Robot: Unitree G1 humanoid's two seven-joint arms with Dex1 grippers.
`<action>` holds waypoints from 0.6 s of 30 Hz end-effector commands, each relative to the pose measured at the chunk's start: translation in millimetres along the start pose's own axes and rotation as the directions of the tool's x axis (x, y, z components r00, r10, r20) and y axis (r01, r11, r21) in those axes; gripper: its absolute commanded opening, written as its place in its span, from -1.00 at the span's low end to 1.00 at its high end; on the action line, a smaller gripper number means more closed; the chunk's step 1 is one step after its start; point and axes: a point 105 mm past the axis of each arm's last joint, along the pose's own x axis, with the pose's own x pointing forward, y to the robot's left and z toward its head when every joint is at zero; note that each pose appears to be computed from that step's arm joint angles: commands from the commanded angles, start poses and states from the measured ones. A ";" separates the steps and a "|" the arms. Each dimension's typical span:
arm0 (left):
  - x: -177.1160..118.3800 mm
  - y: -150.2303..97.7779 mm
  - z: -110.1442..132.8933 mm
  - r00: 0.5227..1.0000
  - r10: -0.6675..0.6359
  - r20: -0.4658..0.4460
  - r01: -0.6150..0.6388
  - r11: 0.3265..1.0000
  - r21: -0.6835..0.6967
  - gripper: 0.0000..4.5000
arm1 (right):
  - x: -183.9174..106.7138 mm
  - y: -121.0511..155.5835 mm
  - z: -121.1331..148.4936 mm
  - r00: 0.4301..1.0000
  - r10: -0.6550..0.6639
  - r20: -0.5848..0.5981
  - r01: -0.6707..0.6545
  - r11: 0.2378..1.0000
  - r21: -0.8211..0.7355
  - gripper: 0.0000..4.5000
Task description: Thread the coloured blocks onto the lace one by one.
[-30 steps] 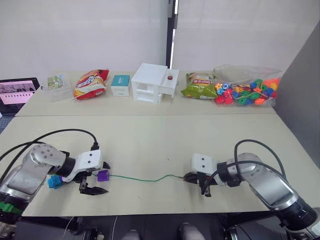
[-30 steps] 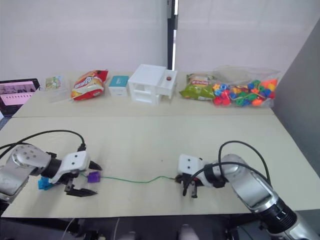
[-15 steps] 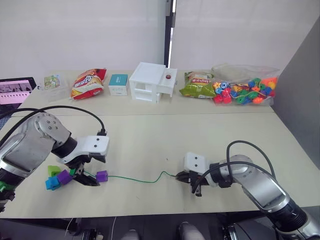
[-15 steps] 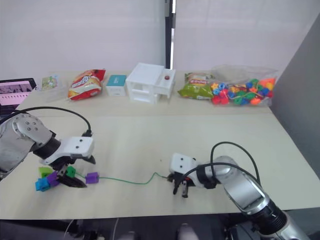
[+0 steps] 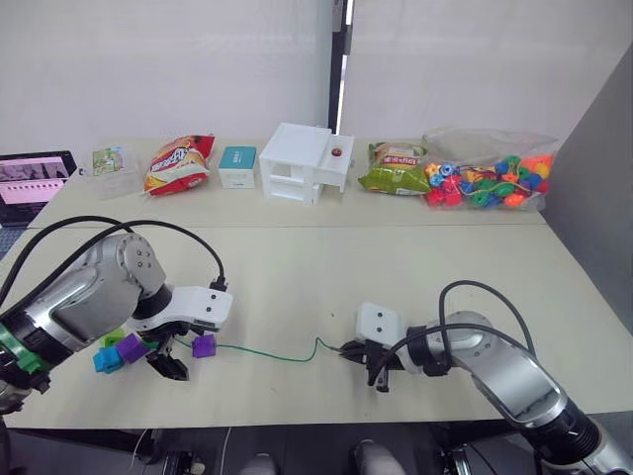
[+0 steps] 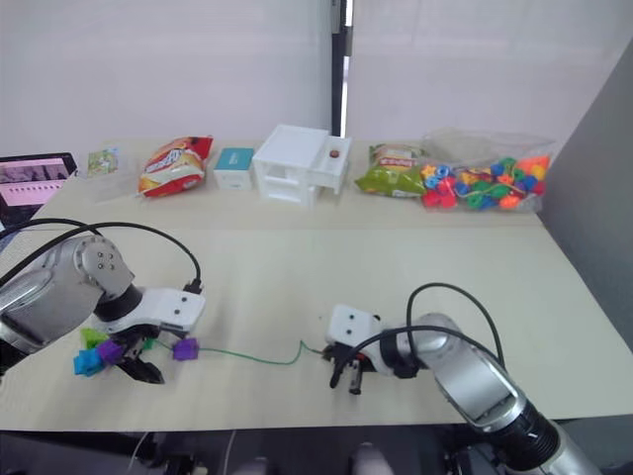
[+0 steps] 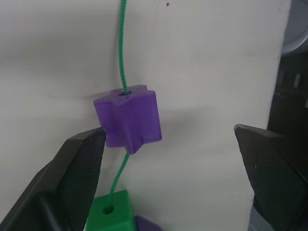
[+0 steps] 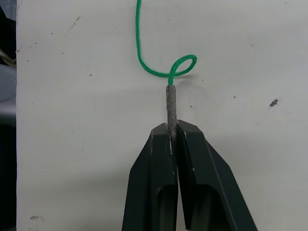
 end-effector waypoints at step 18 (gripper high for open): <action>26.6 6.9 -0.9 1.000 -0.010 -0.026 0.010 1.000 0.007 0.18 | -6.0 6.3 5.7 1.000 -0.019 0.020 0.019 1.000 0.011 -1.00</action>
